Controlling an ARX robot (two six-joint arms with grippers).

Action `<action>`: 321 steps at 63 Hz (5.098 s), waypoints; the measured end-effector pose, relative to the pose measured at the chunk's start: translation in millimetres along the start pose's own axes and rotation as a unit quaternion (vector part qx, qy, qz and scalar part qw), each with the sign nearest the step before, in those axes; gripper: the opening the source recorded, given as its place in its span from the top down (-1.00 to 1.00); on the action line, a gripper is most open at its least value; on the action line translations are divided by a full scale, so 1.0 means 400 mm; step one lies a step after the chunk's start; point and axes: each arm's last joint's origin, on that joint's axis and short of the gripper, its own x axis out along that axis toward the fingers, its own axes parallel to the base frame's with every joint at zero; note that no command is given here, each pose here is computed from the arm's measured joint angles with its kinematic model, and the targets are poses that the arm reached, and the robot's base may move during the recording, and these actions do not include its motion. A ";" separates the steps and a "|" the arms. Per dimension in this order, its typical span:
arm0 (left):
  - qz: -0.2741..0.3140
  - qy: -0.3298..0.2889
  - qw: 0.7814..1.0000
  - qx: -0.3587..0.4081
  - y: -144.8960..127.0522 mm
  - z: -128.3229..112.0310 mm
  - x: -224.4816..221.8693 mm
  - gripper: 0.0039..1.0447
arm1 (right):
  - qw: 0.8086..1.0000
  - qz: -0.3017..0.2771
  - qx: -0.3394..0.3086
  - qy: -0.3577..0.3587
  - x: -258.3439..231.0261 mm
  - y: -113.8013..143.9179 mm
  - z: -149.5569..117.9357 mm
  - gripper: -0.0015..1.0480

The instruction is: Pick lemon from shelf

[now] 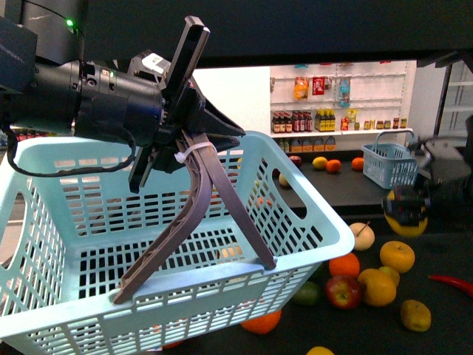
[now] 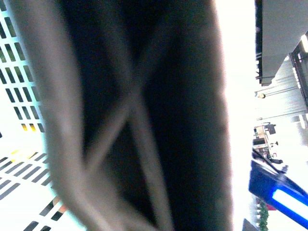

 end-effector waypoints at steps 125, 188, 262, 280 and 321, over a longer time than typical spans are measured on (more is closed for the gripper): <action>0.001 0.001 1.000 -0.002 0.003 -0.001 0.003 0.79 | 0.991 0.052 0.091 -0.079 -0.138 0.046 0.109 -0.86; 0.001 0.001 1.000 -0.002 0.003 -0.001 0.003 0.79 | 0.955 -0.046 0.169 0.239 0.242 0.232 -0.434 -0.86; 0.001 0.001 1.000 -0.001 0.003 -0.001 0.003 0.79 | 0.951 -0.069 0.139 0.268 0.390 0.304 -0.472 -0.63; 0.001 0.001 1.000 -0.002 0.003 -0.001 0.003 0.79 | 0.949 -0.069 0.140 0.274 0.391 0.294 -0.478 -0.21; 0.001 0.001 1.000 -0.001 0.003 -0.001 0.003 0.79 | 0.964 -0.118 0.134 0.197 0.223 0.047 -0.321 -0.20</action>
